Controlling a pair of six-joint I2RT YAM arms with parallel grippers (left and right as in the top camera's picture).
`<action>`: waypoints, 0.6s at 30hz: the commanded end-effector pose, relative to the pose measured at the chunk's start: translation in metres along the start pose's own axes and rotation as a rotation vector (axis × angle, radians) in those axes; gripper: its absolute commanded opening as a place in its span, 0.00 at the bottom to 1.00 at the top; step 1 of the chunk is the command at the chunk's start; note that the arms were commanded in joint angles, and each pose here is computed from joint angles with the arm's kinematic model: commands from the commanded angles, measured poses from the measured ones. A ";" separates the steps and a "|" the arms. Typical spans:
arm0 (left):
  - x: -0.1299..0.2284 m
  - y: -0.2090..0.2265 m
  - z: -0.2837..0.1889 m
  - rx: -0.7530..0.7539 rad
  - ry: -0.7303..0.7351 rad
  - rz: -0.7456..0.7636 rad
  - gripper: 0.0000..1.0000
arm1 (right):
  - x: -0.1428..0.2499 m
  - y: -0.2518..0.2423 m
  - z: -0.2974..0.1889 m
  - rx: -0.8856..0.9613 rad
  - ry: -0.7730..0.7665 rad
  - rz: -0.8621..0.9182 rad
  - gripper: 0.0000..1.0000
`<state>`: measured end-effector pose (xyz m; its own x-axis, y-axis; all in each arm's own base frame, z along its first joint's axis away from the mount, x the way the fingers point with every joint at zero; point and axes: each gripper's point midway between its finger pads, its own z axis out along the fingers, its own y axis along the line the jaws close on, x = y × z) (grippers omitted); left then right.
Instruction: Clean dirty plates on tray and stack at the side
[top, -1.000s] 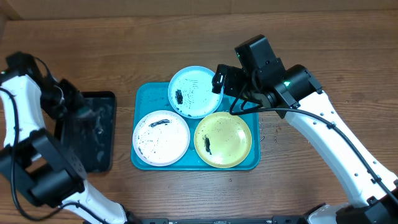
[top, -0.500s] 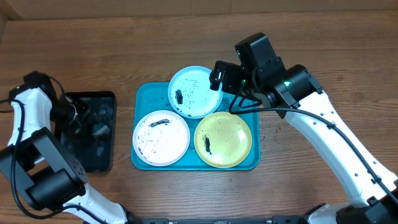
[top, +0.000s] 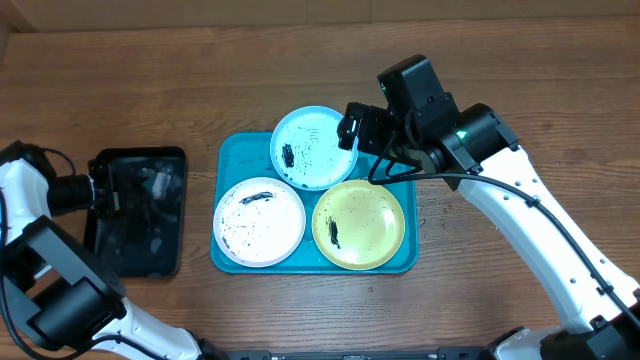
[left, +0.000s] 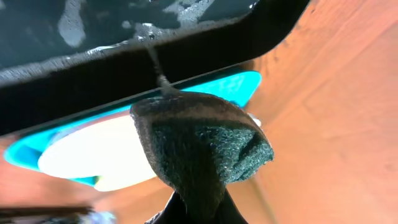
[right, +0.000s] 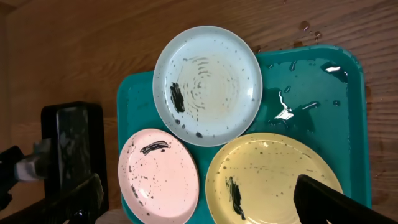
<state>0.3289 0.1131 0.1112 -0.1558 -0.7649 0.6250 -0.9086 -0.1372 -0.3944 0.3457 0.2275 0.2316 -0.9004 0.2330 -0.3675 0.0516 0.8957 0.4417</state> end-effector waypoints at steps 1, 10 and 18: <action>0.007 -0.015 -0.013 0.076 0.028 -0.072 0.04 | -0.007 0.012 -0.011 -0.038 -0.026 -0.009 1.00; 0.016 -0.044 -0.028 0.259 0.136 -0.058 0.04 | -0.007 0.012 -0.011 -0.038 -0.026 -0.009 1.00; 0.006 -0.052 -0.046 0.345 0.162 -0.153 0.04 | -0.006 0.012 -0.011 -0.037 -0.025 -0.008 1.00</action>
<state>0.3534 0.1379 0.1466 -0.1152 -0.6509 0.7504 -0.7846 -0.4037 -0.4706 0.3449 0.2283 0.2316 -0.9025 0.2309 -0.3636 0.0494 0.8941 0.4451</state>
